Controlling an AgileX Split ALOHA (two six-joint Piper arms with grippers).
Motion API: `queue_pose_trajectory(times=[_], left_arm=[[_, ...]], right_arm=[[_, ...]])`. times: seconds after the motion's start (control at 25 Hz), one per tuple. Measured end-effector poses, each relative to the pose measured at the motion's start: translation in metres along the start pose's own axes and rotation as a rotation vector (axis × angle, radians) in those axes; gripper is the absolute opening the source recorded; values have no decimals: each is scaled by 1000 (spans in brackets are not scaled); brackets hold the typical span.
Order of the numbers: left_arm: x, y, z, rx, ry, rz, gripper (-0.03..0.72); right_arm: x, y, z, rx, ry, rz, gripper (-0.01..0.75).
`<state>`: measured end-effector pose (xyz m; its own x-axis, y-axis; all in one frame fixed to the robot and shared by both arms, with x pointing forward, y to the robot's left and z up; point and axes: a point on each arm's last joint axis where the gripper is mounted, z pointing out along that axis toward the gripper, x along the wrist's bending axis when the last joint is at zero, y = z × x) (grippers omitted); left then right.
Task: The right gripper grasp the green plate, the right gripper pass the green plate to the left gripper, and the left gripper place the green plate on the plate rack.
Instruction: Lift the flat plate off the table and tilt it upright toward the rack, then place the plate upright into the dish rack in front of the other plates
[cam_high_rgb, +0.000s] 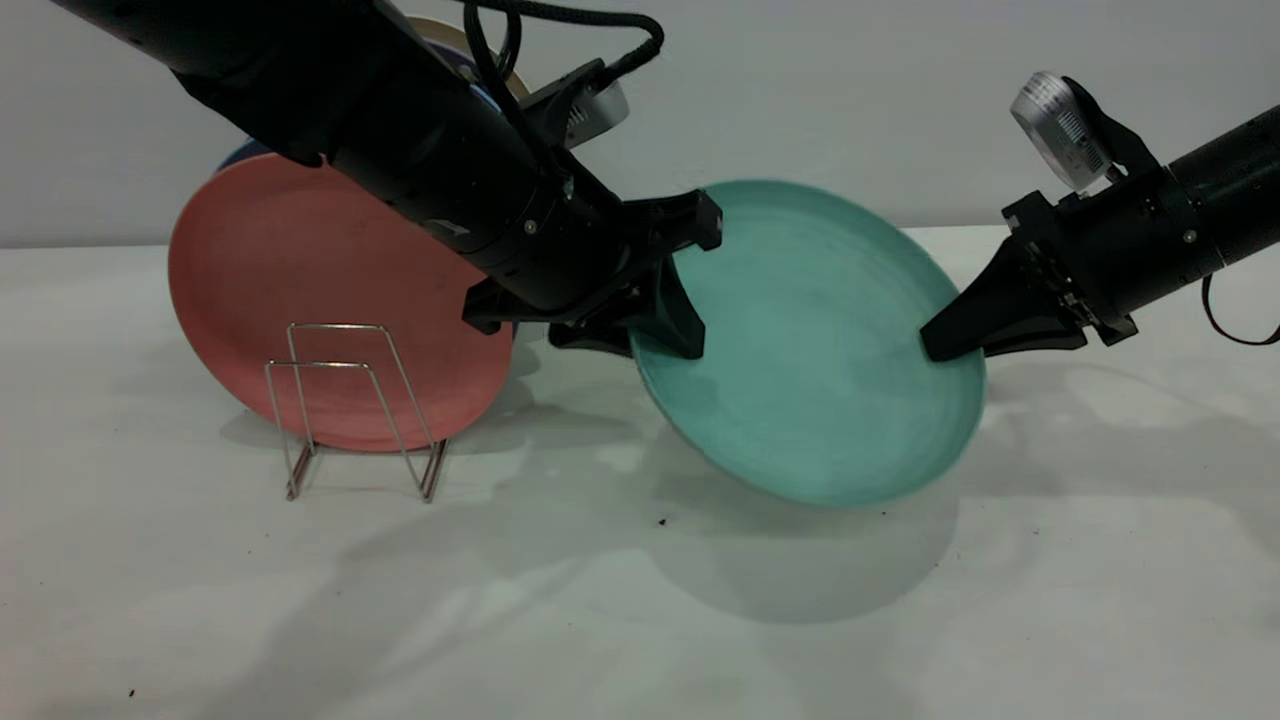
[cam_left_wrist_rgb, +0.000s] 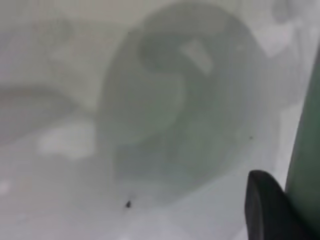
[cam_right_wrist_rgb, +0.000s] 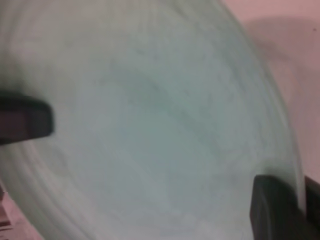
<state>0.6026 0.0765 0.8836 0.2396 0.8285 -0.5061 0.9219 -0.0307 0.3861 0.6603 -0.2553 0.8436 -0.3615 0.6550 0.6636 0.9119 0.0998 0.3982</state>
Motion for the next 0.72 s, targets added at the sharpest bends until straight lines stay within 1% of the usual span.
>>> queue_pose_trajectory(times=[0.16, 0.2, 0.28, 0.32, 0.4, 0.56, 0.64, 0.72], left_arm=[[0, 1, 0, -8, -2, -14, 93], [0, 1, 0, -10, -1, -13, 93], [0, 1, 0, -13, 1, -10, 93], [0, 1, 0, -13, 2, -4, 93], [0, 2, 0, -18, 4, 8, 93], [3, 9, -8, -52, 17, 65, 93], [6, 16, -19, -76, 18, 109, 93], [8, 25, -36, -101, 4, 175, 93]], right_arm=[[0, 0, 0, 1, -1, -1, 44], [0, 0, 0, 1, 1, 1, 63], [1, 0, -1, -2, 7, 6, 124], [2, 1, -1, -3, 10, 12, 173], [6, 3, -6, -11, 14, 15, 296], [24, 18, -42, -71, 20, -28, 537], [40, 26, -68, -109, 49, -56, 611], [53, 30, -94, -140, 75, -68, 640]])
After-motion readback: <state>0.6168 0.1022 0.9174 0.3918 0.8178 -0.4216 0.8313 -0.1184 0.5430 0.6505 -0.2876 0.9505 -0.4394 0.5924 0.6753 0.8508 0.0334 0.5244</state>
